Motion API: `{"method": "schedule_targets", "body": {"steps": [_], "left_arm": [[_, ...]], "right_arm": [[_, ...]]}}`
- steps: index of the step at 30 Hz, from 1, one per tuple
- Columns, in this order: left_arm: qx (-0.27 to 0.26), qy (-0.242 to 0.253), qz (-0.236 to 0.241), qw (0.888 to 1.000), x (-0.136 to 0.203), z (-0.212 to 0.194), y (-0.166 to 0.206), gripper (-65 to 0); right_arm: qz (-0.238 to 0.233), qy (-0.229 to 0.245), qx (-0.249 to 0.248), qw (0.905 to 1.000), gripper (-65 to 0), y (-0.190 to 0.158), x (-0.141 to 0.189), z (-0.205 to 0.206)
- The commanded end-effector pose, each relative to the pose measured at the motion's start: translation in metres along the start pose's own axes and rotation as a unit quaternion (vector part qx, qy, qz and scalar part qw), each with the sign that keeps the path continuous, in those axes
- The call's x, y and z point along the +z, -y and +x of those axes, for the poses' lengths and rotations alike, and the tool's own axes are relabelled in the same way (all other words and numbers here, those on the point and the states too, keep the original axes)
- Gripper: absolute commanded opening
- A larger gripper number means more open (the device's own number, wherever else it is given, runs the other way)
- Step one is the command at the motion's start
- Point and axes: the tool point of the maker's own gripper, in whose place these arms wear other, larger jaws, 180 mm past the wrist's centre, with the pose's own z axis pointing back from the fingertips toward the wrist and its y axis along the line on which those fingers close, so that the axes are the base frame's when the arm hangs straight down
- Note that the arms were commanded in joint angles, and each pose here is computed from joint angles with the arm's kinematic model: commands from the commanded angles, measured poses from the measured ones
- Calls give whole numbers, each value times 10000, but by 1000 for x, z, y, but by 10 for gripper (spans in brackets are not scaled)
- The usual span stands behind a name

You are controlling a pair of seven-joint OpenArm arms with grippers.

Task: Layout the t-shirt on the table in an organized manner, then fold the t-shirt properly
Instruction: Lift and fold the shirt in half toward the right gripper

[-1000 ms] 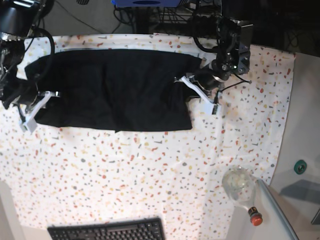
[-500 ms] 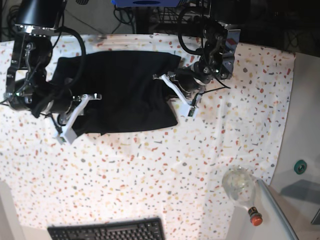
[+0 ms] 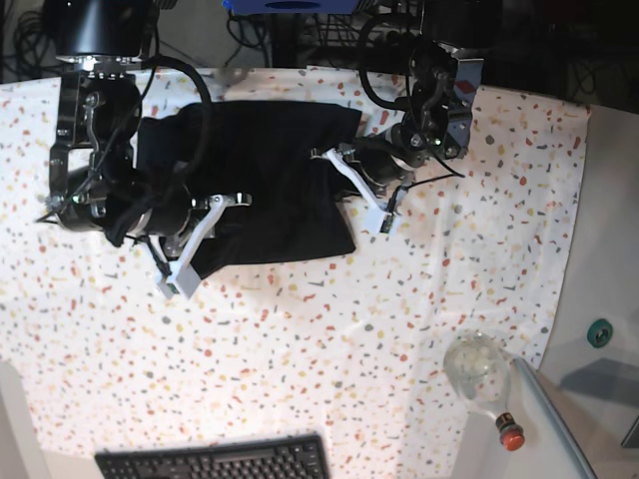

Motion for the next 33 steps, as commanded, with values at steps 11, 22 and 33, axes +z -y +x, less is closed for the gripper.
{"method": "schedule_targets", "body": {"steps": [11,22,33], "left_arm": [[-102,115,6,9999,2,14,-3,-650],[-119,141,4,9998,2,17,-3,-650],[-477,427,83,9979,21,40,-7,-650]], "right_arm": [[108,447,108,9989,-650,-20,18,24],[456,227,408,9979,-650,-49,-13,15],[235,81,196,9995,-650,-14,-40,1]]}}
